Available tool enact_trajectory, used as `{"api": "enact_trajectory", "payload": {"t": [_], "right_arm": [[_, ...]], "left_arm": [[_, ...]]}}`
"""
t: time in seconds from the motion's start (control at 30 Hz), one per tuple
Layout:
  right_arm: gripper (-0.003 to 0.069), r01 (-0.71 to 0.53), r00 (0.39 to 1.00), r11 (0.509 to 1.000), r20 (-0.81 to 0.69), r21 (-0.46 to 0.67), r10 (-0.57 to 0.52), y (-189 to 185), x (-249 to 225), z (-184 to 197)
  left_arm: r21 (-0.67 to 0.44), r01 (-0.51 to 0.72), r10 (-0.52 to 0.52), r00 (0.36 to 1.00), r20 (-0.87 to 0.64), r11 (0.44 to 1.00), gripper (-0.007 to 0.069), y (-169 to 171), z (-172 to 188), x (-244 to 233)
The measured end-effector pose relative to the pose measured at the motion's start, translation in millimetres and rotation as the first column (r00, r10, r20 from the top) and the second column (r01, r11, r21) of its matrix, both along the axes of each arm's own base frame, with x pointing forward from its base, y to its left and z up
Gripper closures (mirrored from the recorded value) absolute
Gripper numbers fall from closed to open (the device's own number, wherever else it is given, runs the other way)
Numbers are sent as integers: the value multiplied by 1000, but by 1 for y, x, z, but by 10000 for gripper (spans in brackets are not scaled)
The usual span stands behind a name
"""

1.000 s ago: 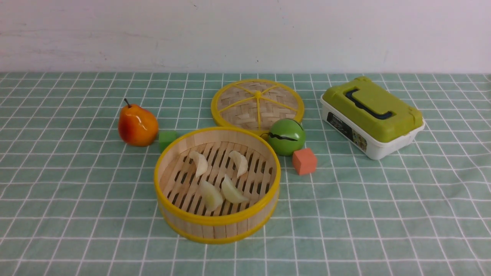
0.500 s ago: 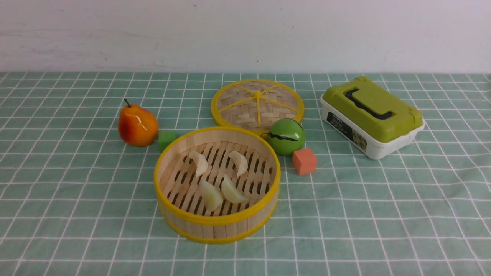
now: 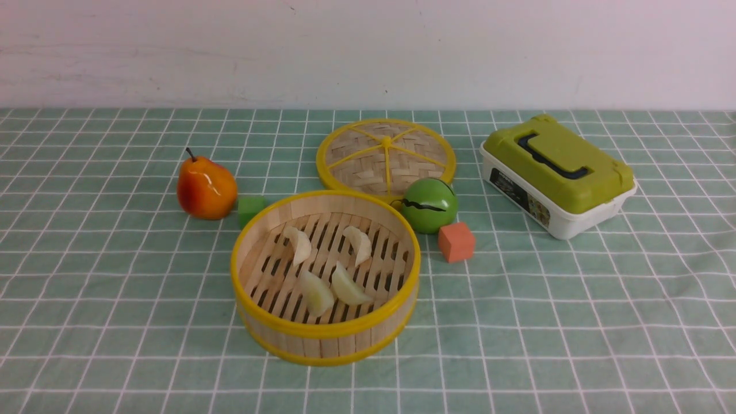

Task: Put the dumplings into the steamer on the table with the blue tablecloth.

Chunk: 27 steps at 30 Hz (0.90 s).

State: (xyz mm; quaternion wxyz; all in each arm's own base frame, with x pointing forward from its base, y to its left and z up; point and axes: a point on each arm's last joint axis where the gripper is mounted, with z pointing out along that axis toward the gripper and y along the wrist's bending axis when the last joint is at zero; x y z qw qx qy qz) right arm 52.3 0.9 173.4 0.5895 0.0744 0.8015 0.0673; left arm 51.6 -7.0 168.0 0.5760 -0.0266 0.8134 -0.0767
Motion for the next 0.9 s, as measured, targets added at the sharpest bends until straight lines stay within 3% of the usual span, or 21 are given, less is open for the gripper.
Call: {"api": "enact_trajectory", "payload": {"t": [0.9], "right_arm": [[550,-1,1000,1000,0,-3,1,0,0,0]], "left_arm": [[-1,0,0,1000,0,1000,634,0,0,0]]}}
